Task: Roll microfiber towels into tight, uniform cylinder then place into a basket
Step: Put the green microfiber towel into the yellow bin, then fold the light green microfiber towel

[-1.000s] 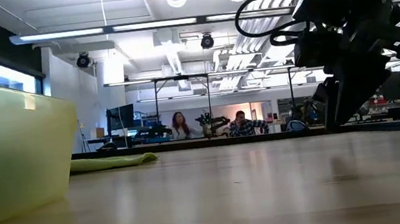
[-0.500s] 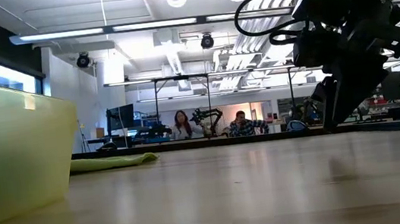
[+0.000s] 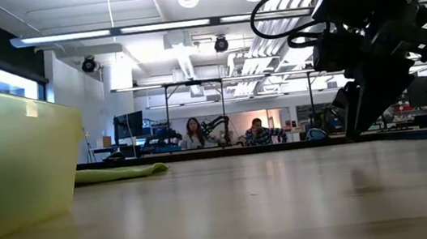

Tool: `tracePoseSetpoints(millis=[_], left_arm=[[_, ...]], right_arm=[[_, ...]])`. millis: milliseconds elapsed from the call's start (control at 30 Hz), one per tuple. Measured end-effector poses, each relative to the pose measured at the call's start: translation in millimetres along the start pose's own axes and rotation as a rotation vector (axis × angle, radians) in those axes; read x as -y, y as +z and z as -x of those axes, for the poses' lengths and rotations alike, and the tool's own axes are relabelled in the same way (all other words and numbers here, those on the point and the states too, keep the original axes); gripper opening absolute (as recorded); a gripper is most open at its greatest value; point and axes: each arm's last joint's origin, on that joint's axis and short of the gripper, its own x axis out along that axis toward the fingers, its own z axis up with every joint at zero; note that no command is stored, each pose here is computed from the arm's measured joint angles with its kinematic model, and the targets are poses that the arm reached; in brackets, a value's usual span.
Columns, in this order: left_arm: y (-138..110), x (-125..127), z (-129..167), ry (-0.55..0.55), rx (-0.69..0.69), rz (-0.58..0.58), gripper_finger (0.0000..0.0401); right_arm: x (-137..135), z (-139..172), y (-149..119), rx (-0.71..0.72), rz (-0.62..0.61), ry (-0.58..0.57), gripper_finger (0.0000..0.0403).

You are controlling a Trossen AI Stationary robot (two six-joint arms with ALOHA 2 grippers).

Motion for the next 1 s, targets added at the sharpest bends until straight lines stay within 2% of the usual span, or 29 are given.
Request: tracePoseSetpoints(millis=[133,267,467,633,733,800,867,1000], left_arm=[[1.0,-0.3,0.2,-0.007,-0.025,-0.005,0.0122],[3.3,-1.1,1.1,-0.045,-0.12,-0.082,0.0147],[7.5,-5.3,24.7,-0.129,-0.217,-0.122,0.0149],[24.5,-21.2,52.0,-0.12,-0.145,-0.154,0.0145],[39.3,-40.0,65.8,-0.016,-0.052,-0.207,0.0144],[52.6,-53.6,72.5,0.1,0.06,-0.21,0.0144],[67.7,-69.0,76.9,0.251,0.172,-0.189,0.0144],[98.6,-97.9,86.2,0.474,0.339,-0.109,0.0144]], right_arm=[[0.0,0.0,0.0,0.0,0.003,0.0,0.0151],[0.0,0.0,0.0,0.0,0.006,0.0,0.0151],[0.0,0.0,0.0,0.0,0.008,0.0,0.0151],[0.0,0.0,0.0,0.001,0.025,-0.001,0.0151],[0.1,0.0,-0.1,0.0,0.064,-0.004,0.0151],[-0.1,0.0,-0.5,-0.006,0.078,0.008,0.0151],[-0.2,0.0,-0.5,-0.007,0.065,0.013,0.0151],[-0.3,0.0,-0.5,-0.007,0.061,0.014,0.0151]])
